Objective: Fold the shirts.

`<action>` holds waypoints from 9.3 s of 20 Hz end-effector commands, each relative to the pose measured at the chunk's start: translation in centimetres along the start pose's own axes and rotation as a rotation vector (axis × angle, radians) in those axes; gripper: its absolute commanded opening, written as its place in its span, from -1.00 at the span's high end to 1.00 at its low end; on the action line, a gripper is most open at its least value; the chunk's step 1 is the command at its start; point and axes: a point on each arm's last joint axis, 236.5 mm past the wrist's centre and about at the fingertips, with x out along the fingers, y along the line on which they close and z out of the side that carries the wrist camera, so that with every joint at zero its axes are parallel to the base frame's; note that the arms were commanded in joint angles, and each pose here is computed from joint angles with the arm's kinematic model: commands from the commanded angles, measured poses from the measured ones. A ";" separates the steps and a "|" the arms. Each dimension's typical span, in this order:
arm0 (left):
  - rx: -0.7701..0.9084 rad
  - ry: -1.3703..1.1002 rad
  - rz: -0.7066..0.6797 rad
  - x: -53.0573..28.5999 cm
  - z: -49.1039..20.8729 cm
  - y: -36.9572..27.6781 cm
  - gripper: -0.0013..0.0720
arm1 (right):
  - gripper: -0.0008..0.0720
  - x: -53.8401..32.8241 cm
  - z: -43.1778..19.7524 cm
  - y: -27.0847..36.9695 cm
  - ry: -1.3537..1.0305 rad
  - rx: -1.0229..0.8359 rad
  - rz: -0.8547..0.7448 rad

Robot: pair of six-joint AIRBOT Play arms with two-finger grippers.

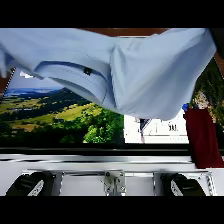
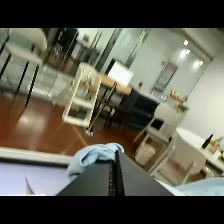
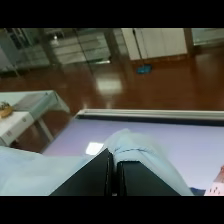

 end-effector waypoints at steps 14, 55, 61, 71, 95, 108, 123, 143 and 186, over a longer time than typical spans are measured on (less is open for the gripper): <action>-0.088 0.673 0.360 -3.5 -23.7 13.9 0.87 | 0.79 10.4 -14.4 -10.6 0.463 0.253 -0.127; -0.518 1.027 0.401 -9.3 -44.6 13.7 0.87 | -0.85 -1.7 -52.4 -21.4 0.985 0.873 -0.604; -0.477 0.994 0.368 -8.0 -43.6 13.5 0.87 | 0.76 2.0 -51.0 -22.8 0.775 0.965 -0.644; -0.153 0.060 0.282 2.1 -8.3 13.7 0.87 | 0.79 4.5 -8.1 -15.9 0.063 0.278 -0.243; 0.197 -0.240 0.142 -10.4 6.0 -1.9 0.88 | 0.79 -11.1 -15.6 -2.1 0.807 0.286 -0.256; 0.287 0.207 0.622 -13.9 -5.1 11.9 0.88 | 0.79 -11.7 -23.6 -4.9 0.925 0.569 -0.377; -0.208 0.574 0.722 2.2 -29.3 32.9 0.87 | 0.79 2.6 -41.9 -30.4 0.460 1.155 -0.779; -0.752 1.293 0.746 -15.1 -45.0 29.1 -0.96 | -0.87 -11.3 -41.3 -32.5 0.896 0.763 -0.804; -0.460 0.981 0.383 -3.2 -38.3 23.1 0.87 | 0.79 -3.6 -49.8 -30.5 0.860 0.936 -0.668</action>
